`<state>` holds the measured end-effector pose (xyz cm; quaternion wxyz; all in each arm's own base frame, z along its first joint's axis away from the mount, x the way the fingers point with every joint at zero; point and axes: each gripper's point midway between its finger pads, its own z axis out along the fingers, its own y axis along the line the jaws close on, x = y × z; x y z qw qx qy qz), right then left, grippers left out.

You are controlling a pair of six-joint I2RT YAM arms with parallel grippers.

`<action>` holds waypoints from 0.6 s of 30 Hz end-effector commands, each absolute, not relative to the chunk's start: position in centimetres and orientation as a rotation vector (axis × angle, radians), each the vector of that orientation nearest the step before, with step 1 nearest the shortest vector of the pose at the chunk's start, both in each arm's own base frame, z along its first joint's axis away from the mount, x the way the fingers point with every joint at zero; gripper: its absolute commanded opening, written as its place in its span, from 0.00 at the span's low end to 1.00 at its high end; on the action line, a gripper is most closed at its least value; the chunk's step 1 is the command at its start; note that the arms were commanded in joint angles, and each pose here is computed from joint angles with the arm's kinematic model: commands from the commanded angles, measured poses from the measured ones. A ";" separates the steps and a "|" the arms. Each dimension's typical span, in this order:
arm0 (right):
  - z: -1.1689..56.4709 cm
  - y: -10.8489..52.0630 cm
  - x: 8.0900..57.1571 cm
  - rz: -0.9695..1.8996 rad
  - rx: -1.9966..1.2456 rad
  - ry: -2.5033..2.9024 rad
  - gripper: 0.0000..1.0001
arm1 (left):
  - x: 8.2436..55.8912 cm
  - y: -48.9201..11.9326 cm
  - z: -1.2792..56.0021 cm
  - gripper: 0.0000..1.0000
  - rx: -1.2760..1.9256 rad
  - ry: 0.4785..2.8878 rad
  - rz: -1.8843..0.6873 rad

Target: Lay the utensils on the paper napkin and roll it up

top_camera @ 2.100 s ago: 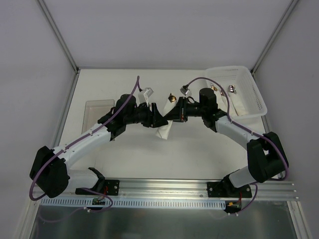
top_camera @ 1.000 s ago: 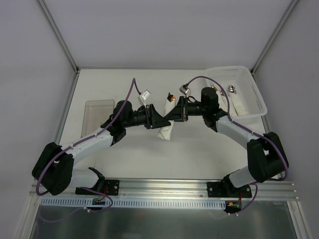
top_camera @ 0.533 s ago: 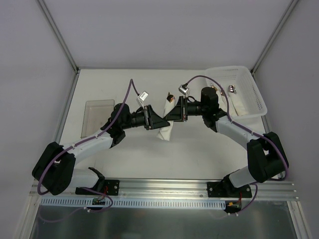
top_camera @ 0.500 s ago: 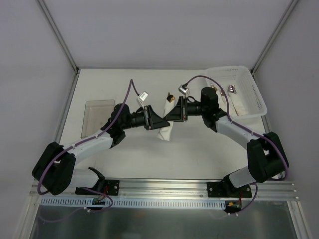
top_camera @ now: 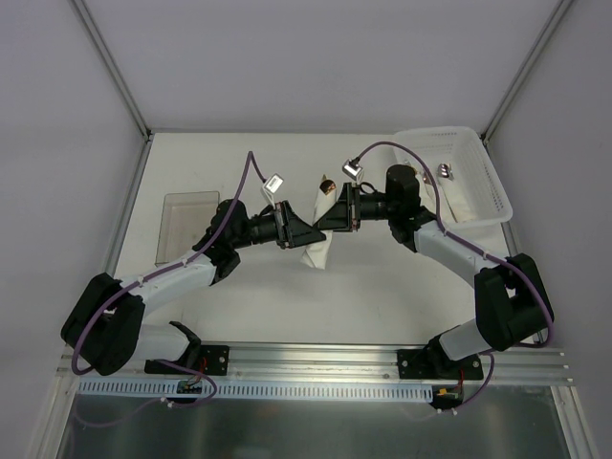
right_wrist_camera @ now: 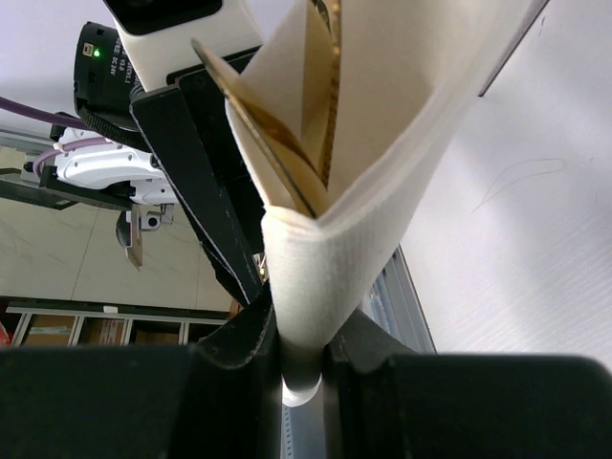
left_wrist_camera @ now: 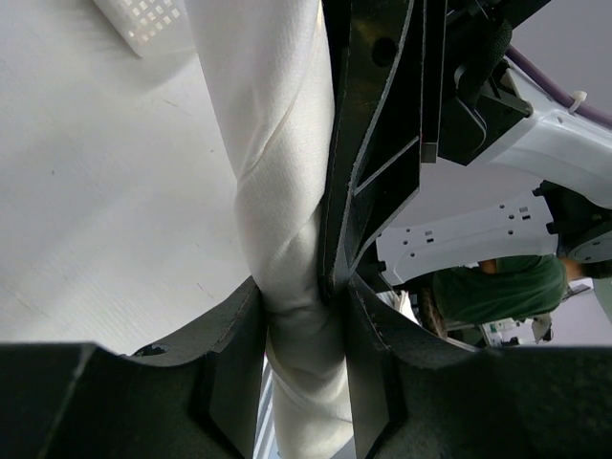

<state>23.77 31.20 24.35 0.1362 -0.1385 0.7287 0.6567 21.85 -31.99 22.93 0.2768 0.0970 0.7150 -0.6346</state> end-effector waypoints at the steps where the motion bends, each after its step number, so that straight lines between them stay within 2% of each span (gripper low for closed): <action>1: 31.7 31.6 25.3 1.862 -0.508 1.816 0.00 | 18.1 -32.3 21.4 0.26 0.414 1.991 -1.802; 7: 32.4 31.7 25.2 1.885 -0.507 1.777 0.00 | 17.7 -32.3 22.0 0.25 0.405 1.945 -1.869; 15: 32.6 31.7 25.3 1.897 -0.501 1.775 0.00 | 17.2 -32.3 22.3 0.39 0.412 1.925 -1.912; 18: 32.8 31.7 25.3 1.901 -0.503 1.770 0.00 | 17.1 -32.2 22.1 0.39 0.410 1.935 -1.917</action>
